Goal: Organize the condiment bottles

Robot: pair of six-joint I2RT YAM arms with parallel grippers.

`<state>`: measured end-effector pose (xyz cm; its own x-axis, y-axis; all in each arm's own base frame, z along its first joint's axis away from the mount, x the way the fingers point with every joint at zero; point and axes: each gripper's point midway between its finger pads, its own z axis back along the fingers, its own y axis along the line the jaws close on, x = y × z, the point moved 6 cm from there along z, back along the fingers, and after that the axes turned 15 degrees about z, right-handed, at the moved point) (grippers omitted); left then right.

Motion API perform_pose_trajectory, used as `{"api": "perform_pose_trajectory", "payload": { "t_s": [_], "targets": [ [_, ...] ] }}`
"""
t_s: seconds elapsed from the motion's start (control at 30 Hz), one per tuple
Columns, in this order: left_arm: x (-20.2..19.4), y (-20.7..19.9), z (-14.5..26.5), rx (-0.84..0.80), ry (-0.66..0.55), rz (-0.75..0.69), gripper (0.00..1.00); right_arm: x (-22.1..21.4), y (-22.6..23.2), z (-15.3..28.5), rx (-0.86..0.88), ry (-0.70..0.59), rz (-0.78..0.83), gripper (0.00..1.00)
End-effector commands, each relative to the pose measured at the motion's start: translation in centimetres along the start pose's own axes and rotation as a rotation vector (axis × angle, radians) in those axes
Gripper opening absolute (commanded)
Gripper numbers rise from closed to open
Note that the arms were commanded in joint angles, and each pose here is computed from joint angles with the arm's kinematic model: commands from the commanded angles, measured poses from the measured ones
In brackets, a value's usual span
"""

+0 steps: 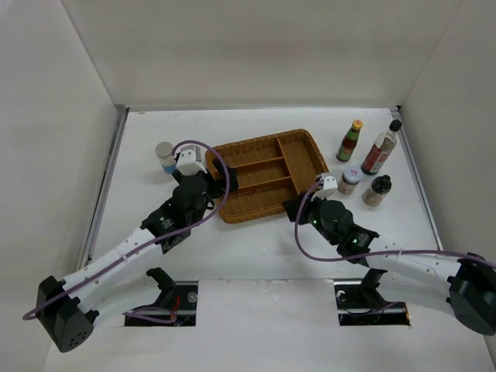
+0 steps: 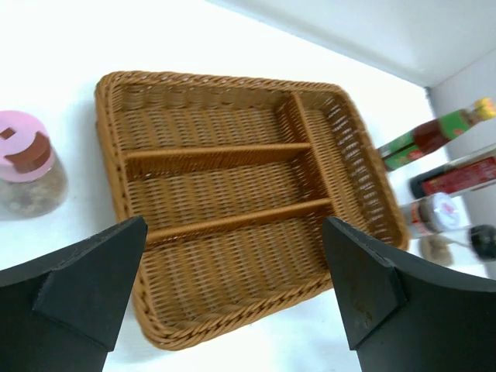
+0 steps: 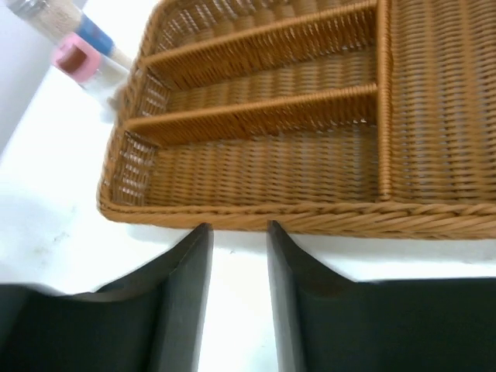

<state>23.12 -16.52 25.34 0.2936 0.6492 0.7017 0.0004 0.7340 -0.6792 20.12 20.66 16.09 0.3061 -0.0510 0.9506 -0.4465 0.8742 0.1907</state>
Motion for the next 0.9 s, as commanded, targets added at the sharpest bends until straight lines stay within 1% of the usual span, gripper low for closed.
{"api": "perform_pose_trajectory", "payload": {
  "t_s": [0.0,0.03,0.07,0.1,0.2,0.3,0.33,0.37,0.4,0.47,0.5,0.53,0.6,0.63,0.67,0.77,0.83,0.87],
  "targets": [
    [0.7,0.0,0.0,0.034,-0.030,-0.038,1.00,2.1,1.1,0.2,0.056,-0.103,-0.030,0.49],
    [0.8,0.3,0.0,0.049,-0.045,-0.044,1.00,2.2,1.1,0.2,0.056,-0.106,-0.031,0.58],
    [1.1,0.8,0.0,0.063,-0.061,-0.051,1.00,2.1,1.1,0.3,0.058,-0.107,-0.032,0.64],
    [1.3,1.3,0.1,0.077,-0.075,-0.065,1.00,2.2,1.2,0.4,0.064,-0.112,-0.033,0.66],
    [2.3,3.1,-0.1,0.143,-0.129,-0.120,1.00,2.3,1.3,0.4,0.068,-0.122,-0.037,0.68],
    [2.7,4.4,-0.8,0.213,-0.135,-0.196,1.00,2.2,1.3,0.4,0.067,-0.117,-0.035,0.66],
    [2.7,4.7,-1.0,0.232,-0.135,-0.215,1.00,2.1,1.3,0.4,0.066,-0.116,-0.035,0.62],
    [2.8,5.0,-1.3,0.246,-0.139,-0.225,1.00,2.2,1.3,0.3,0.066,-0.116,-0.035,0.56],
    [2.9,5.3,-1.5,0.264,-0.147,-0.232,1.00,2.1,1.3,0.3,0.067,-0.111,-0.033,0.47],
    [3.2,5.7,-2.3,0.292,-0.156,-0.237,1.00,1.9,1.3,0.1,0.062,-0.104,-0.027,0.32],
    [3.3,6.0,-2.7,0.298,-0.157,-0.235,1.00,1.8,1.3,0.0,0.061,-0.098,-0.025,0.27],
    [3.4,6.1,-3.0,0.301,-0.162,-0.233,1.00,1.8,1.3,0.0,0.058,-0.094,-0.024,0.24],
    [3.7,6.3,-3.9,0.295,-0.162,-0.234,0.99,1.8,1.3,0.0,0.054,-0.096,-0.022,0.24],
    [3.8,6.4,-4.2,0.294,-0.162,-0.230,0.90,1.8,1.3,-0.1,0.051,-0.098,-0.021,0.26],
    [3.7,6.7,-4.6,0.306,-0.162,-0.231,0.84,1.8,1.3,-0.1,0.046,-0.098,-0.020,0.33],
    [3.6,7.4,-5.9,0.357,-0.156,-0.245,0.83,1.6,1.2,-0.1,0.042,-0.096,-0.018,0.59],
    [3.5,8.0,-6.7,0.396,-0.165,-0.252,0.83,1.6,1.2,-0.1,0.044,-0.097,-0.018,0.67],
    [3.6,8.4,-7.1,0.413,-0.174,-0.251,0.82,1.6,1.2,-0.1,0.045,-0.098,-0.019,0.68]
  ]
}}
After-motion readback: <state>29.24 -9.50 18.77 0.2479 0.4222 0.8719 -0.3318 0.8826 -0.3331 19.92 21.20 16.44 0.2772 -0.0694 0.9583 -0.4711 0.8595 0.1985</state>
